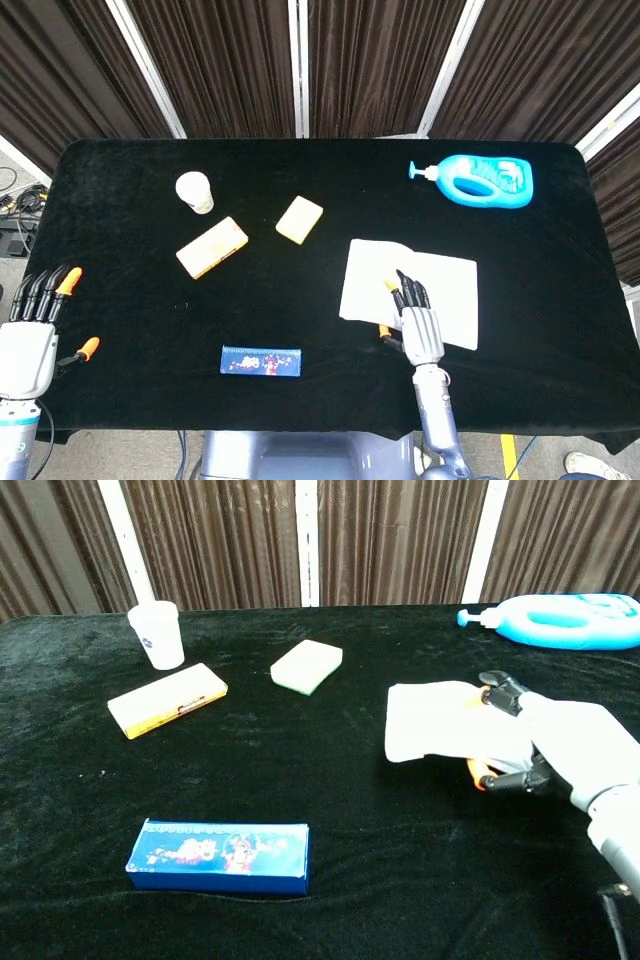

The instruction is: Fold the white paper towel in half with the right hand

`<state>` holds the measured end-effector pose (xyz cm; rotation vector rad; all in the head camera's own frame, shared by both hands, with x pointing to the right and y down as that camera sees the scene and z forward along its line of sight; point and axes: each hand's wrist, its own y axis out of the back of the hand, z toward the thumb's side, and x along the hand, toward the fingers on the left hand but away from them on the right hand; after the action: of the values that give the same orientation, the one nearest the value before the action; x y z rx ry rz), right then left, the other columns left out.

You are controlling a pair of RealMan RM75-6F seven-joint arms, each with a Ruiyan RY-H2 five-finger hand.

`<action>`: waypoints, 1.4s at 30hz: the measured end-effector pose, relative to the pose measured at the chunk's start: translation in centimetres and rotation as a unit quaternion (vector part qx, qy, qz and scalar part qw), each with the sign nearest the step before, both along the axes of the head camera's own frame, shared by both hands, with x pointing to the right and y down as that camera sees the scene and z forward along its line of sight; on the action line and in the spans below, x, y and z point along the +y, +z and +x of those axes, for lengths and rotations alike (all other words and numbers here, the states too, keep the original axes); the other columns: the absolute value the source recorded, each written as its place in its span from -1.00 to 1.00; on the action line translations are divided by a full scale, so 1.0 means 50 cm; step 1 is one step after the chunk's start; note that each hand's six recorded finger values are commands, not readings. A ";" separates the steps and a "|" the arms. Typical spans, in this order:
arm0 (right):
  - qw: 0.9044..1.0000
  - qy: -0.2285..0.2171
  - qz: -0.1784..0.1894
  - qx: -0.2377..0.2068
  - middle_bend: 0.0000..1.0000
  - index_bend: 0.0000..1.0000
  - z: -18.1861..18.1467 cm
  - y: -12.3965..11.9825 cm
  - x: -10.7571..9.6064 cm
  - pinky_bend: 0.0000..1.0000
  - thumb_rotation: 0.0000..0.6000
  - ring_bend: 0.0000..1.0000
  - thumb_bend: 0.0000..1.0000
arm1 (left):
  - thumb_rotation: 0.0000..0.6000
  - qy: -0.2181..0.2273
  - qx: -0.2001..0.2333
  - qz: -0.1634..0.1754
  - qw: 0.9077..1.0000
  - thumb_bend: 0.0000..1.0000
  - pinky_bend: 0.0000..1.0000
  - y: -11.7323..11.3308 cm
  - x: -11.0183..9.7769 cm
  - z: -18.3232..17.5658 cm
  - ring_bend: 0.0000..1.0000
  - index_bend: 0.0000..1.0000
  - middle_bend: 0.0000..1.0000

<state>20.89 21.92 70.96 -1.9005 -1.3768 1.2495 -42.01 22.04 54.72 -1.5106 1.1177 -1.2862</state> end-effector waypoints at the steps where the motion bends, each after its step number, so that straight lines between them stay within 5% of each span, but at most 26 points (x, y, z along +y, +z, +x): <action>1: 1.000 0.004 0.003 0.000 -1.00 -0.10 0.002 -0.002 -0.001 -1.00 1.00 -1.00 -0.20 | 1.00 0.000 0.000 0.000 1.000 -0.65 -1.00 0.000 0.000 0.000 -1.00 -1.00 -1.00; 18: 0.986 0.157 -0.001 -0.056 -1.00 -0.05 0.077 -0.027 -0.026 -1.00 1.00 -1.00 -0.14 | 1.00 0.005 -0.005 -0.004 1.000 -0.64 -1.00 0.006 0.003 0.005 -1.00 -1.00 -1.00; 29: 0.979 0.193 0.002 -0.072 -1.00 -0.95 0.113 -0.041 -0.040 -1.00 1.00 -1.00 -0.38 | 1.00 0.007 -0.007 -0.006 1.000 -0.64 -1.00 0.009 0.005 0.008 -1.00 -1.00 -1.00; 36: 0.974 0.213 0.000 -0.084 -1.00 -1.00 0.122 -0.045 -0.049 -1.00 1.00 -1.00 -0.41 | 1.00 0.006 -0.007 -0.005 1.000 -0.63 -1.00 0.007 0.004 0.007 -1.00 -1.00 -1.00; 42: 0.956 0.256 -0.013 -0.140 -1.00 -0.99 0.125 -0.059 -0.058 -1.00 1.00 -1.00 -0.40 | 1.00 0.008 -0.008 -0.007 1.000 -0.62 -1.00 0.010 0.005 0.009 -1.00 -1.00 -1.00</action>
<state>27.16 19.04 67.98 -1.8549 -2.1112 1.2532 -41.58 22.31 55.21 -1.5148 1.0866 -1.2955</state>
